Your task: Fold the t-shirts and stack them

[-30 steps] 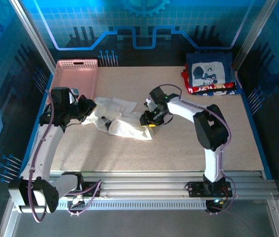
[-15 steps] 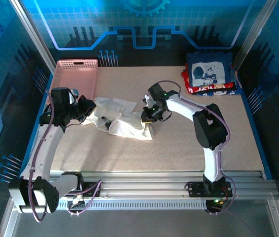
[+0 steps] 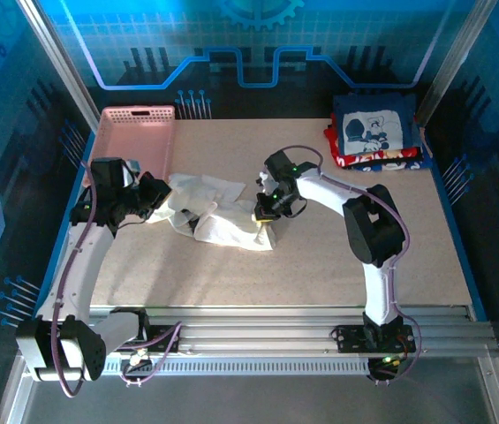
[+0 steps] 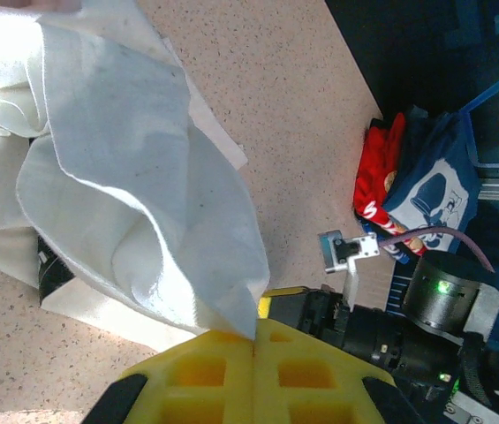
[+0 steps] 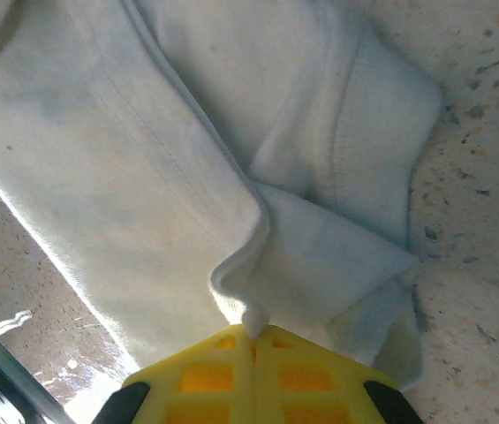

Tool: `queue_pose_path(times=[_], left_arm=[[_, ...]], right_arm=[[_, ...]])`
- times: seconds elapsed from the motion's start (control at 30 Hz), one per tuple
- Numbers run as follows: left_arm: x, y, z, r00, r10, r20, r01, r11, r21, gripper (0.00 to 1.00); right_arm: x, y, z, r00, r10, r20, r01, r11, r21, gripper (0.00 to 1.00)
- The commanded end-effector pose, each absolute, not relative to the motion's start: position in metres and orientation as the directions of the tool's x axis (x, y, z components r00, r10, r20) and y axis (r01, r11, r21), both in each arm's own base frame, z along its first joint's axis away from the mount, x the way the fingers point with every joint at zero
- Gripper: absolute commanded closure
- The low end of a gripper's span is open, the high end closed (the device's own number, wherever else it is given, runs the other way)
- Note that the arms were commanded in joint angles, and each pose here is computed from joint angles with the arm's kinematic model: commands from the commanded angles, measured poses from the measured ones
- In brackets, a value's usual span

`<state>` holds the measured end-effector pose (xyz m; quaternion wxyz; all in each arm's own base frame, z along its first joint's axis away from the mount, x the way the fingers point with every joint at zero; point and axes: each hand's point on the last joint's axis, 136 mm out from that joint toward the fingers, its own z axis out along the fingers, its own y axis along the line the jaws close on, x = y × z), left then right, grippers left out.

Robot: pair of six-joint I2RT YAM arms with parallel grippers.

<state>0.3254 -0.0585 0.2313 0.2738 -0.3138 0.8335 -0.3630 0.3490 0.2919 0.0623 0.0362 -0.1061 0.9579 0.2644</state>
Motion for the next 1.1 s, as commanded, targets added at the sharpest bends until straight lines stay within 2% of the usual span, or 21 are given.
queue_pose_path(times=[0.0, 0.2, 0.37, 0.5, 0.7, 0.83, 1.07], left_arm=[[0.324, -0.056, 0.236, -0.657, -0.709, -0.256, -0.302, 0.558, -0.773, 1.00], [0.348, -0.061, 0.287, -0.629, -0.700, -0.338, -0.161, 0.543, -0.824, 1.00], [0.370, -0.066, 0.380, -0.557, -0.677, -0.481, 0.058, 0.546, -0.836, 1.00], [0.375, -0.068, 0.450, -0.484, -0.663, -0.571, 0.205, 0.548, -0.811, 1.00], [0.364, -0.073, 0.534, -0.377, -0.656, -0.654, 0.382, 0.534, -0.755, 1.00], [0.340, -0.073, 0.594, -0.262, -0.675, -0.690, 0.494, 0.520, -0.696, 1.00], [0.333, -0.072, 0.641, -0.184, -0.662, -0.727, 0.545, 0.546, -0.636, 1.00]], right_arm=[[0.363, 0.289, 0.121, -0.959, -0.140, -0.245, -0.249, 0.827, 0.505, 1.00], [0.381, 0.257, 0.209, -0.908, -0.030, -0.418, -0.261, 0.821, 0.508, 1.00], [0.386, 0.215, 0.307, -0.796, 0.069, -0.602, -0.306, 0.812, 0.497, 1.00], [0.371, 0.178, 0.380, -0.679, 0.105, -0.726, -0.364, 0.811, 0.458, 1.00], [0.330, 0.127, 0.472, -0.514, 0.182, -0.838, -0.387, 0.823, 0.416, 1.00], [0.306, 0.098, 0.517, -0.412, 0.245, -0.878, -0.365, 0.838, 0.405, 1.00], [0.284, 0.079, 0.583, -0.270, 0.274, -0.923, -0.401, 0.840, 0.366, 1.00]])
